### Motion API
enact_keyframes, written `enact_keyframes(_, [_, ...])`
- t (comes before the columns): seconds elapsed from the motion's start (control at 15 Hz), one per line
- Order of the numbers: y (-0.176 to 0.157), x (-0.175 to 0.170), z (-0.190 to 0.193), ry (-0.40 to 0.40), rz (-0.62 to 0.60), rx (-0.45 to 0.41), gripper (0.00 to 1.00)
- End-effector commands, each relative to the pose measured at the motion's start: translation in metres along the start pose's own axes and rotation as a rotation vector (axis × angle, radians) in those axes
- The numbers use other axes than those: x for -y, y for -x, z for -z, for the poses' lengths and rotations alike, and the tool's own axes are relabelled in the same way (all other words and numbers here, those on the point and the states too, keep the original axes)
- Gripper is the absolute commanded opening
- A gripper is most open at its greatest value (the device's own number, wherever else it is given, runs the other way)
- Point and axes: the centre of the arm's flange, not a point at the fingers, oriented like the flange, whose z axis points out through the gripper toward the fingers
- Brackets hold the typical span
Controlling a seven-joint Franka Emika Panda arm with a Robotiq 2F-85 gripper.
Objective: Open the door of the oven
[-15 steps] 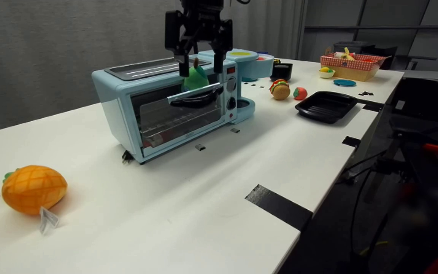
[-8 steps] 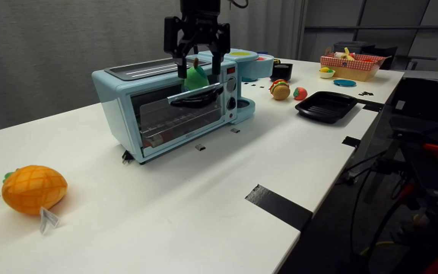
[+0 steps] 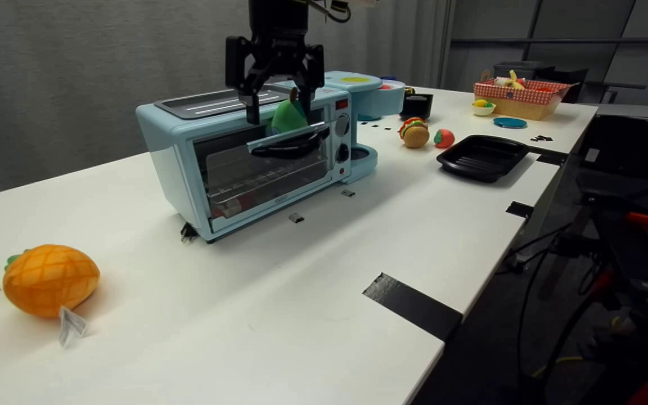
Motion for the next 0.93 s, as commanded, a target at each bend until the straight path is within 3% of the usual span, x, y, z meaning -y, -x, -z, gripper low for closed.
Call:
enact_keyframes(0.0, [-0.014, 0.008, -0.004, 0.01, -0.008, -0.007, 1.0])
enact_keyframes(0.67, [-0.016, 0.01, -0.008, 0.005, -0.005, 0.031, 1.0])
enact_keyframes(0.73, [-0.009, 0.009, -0.032, 0.009, -0.002, 0.041, 1.0])
enact_keyframes(0.87, [-0.005, 0.008, -0.046, 0.002, 0.011, 0.069, 1.0])
